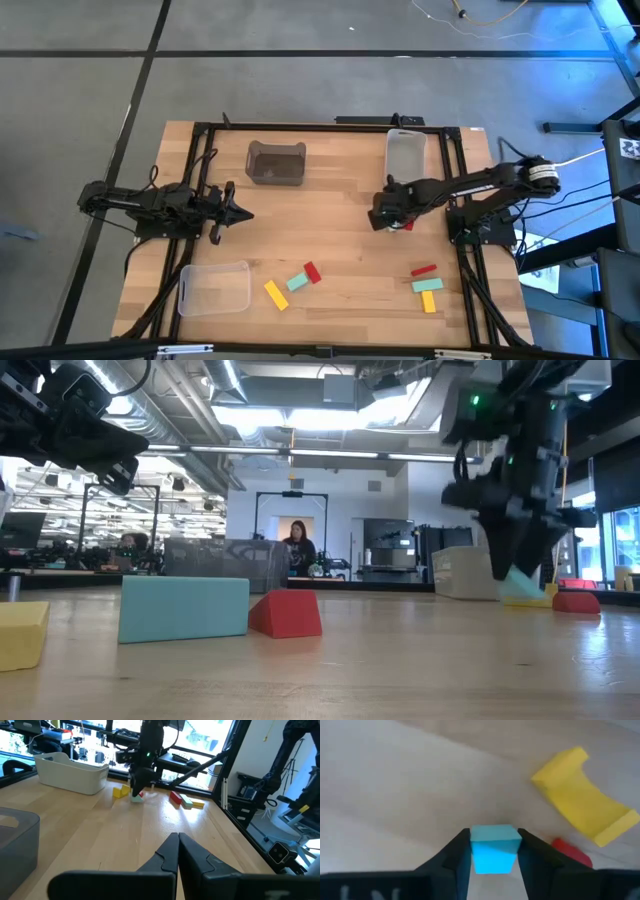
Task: Sort & place blocks by color
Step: Put the top light blue block into the black bin
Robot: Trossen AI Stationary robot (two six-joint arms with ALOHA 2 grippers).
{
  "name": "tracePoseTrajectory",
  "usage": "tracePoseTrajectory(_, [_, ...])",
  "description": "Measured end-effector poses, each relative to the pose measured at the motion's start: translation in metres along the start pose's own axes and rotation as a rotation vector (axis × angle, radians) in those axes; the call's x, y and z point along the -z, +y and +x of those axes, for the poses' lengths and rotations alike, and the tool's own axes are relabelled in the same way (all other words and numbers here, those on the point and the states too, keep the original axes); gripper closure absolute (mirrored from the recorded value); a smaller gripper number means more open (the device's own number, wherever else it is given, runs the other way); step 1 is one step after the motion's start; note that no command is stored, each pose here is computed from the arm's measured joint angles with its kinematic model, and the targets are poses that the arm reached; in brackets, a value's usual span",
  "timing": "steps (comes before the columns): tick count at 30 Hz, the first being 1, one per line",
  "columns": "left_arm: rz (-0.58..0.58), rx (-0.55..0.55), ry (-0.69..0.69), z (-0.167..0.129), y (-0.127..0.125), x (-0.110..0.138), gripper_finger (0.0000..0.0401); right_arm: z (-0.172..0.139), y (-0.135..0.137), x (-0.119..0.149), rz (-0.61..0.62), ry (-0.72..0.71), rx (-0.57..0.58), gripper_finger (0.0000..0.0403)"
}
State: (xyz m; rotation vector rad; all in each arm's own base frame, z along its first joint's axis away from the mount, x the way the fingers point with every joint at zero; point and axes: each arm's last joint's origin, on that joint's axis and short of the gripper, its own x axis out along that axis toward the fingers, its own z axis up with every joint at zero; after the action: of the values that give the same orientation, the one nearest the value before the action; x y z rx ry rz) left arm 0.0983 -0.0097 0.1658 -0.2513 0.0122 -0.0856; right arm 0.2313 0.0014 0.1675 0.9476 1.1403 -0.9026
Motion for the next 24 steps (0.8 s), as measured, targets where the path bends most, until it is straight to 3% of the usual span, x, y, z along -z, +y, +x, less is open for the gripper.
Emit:
tracePoseTrajectory(3, [0.0, 0.0, 0.0, 0.0, 0.0, 0.0, 0.0401, -0.021, -0.002, 0.0, -0.108, -0.009, -0.119, 0.0274])
tracePoseTrajectory(6, [0.012, 0.0, 0.0, 0.0, 0.0, 0.0, 0.0401, -0.048, -0.002, -0.003, -0.219, -0.07, -0.312, 0.0274])
tracePoseTrajectory(10, [0.125, -0.004, -0.003, 0.0, 0.0, 0.0, 0.0401, -0.087, -0.003, -0.01, -0.308, -0.229, -0.587, 0.0274])
tracePoseTrajectory(17, [0.134, -0.007, -0.005, 0.0, 0.0, 0.0, 0.0401, -0.142, 0.004, -0.018, -0.412, -0.557, -1.014, 0.0274])
tracePoseTrajectory(20, [0.125, 0.002, -0.051, 0.0, -0.001, -0.005, 0.0401, -0.151, 0.008, -0.019, -0.44, -0.6, -1.114, 0.0274])
tracePoseTrajectory(24, [0.035, 0.056, -0.195, -0.002, -0.005, -0.019, 0.0401, -0.152, 0.009, -0.019, -0.441, -0.606, -1.129, 0.0274])
